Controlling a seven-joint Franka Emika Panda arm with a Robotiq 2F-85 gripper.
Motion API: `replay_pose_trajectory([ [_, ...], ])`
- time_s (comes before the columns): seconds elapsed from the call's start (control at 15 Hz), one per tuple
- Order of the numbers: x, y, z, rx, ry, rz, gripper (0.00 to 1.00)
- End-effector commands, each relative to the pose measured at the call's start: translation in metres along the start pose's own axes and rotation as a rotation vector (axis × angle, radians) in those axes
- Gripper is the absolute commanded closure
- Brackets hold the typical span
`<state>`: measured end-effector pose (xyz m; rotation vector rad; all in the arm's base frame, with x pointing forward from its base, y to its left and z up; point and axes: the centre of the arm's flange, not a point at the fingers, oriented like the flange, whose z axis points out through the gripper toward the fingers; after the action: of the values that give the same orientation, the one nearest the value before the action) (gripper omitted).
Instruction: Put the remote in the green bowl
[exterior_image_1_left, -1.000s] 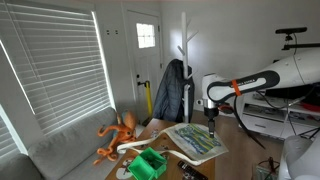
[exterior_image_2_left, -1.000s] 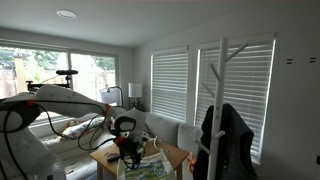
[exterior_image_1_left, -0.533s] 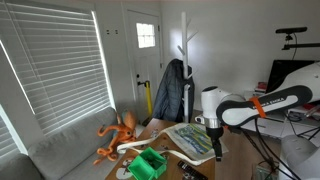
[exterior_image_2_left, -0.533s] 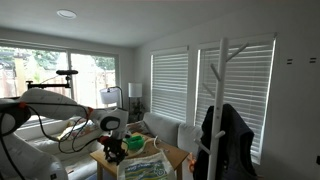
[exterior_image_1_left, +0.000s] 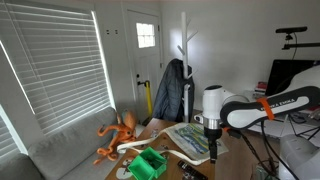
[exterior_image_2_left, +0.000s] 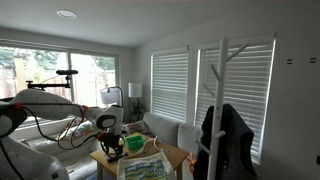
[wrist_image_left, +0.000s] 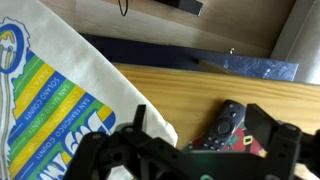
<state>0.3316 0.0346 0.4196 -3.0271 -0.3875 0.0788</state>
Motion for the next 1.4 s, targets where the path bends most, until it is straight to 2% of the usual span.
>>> replay_pose_trajectory([
  [0.0, 0.010, -0.012, 0.008, 0.032, 0.032, 0.198, 0.00],
  [0.27, 0.017, -0.041, 0.021, 0.054, 0.089, 0.404, 0.00],
  [0.6, 0.042, -0.055, 0.039, 0.037, 0.238, 0.624, 0.00],
  [0.8, 0.057, -0.070, 0.050, -0.008, 0.306, 0.653, 0.00],
  [0.93, 0.060, -0.075, 0.061, -0.060, 0.285, 0.637, 0.00],
  [1.13, 0.056, -0.066, 0.067, -0.122, 0.224, 0.605, 0.00],
  [1.33, 0.056, -0.049, 0.067, -0.133, 0.184, 0.615, 0.00],
])
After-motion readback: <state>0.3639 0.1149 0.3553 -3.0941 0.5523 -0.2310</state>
